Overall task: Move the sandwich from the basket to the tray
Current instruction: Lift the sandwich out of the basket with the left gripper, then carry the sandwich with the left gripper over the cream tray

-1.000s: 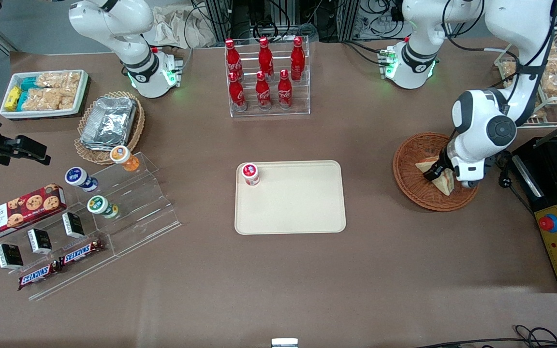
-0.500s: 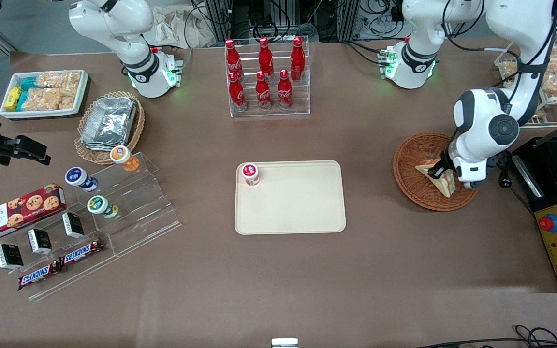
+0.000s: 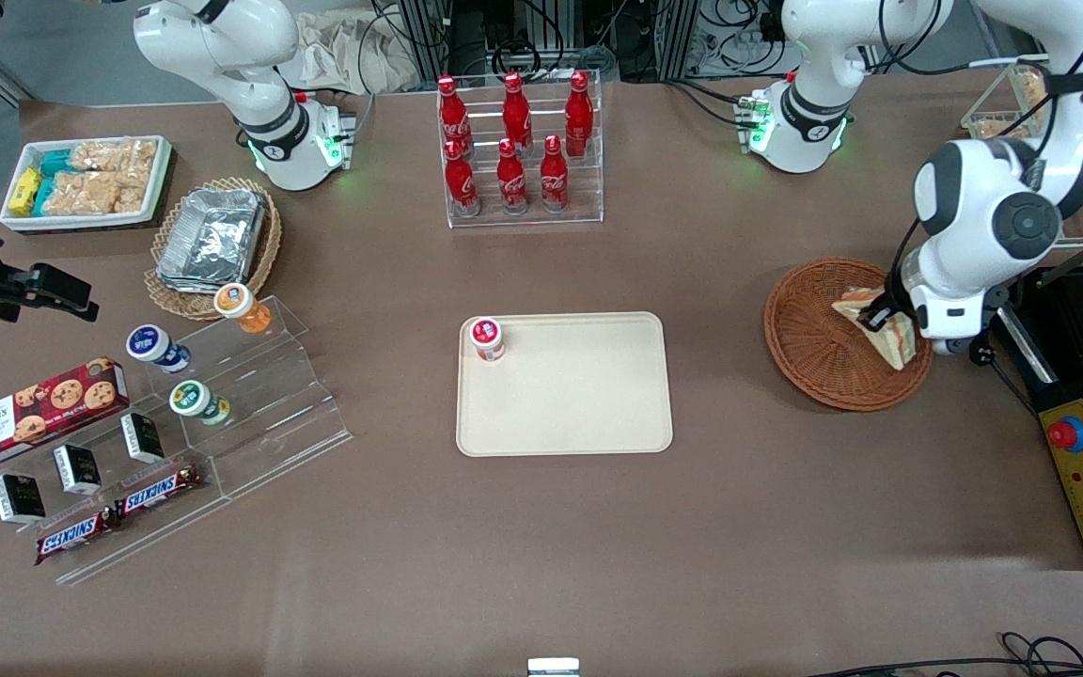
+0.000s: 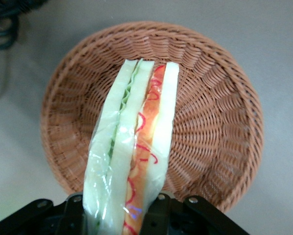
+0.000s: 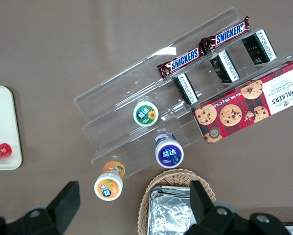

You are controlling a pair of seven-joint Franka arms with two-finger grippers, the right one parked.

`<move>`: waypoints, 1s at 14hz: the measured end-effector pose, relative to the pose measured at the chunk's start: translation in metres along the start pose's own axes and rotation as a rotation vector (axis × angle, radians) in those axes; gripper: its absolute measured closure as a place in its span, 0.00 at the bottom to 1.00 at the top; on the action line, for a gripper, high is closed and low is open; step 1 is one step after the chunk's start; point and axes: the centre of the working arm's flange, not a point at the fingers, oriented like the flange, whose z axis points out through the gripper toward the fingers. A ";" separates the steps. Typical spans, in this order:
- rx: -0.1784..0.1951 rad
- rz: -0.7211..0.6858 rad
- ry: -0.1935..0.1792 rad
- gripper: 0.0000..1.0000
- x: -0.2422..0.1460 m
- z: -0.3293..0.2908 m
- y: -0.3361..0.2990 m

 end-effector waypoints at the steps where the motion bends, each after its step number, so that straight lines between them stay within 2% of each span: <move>1: 0.005 0.017 -0.003 0.65 0.003 -0.021 0.001; 4: -0.004 0.092 0.010 0.64 0.013 -0.081 0.007; 8: -0.037 0.275 0.038 0.64 0.009 -0.114 0.022; 12: -0.041 0.438 0.047 0.64 -0.034 -0.118 0.075; 14: -0.037 0.501 0.036 0.64 -0.066 -0.112 0.111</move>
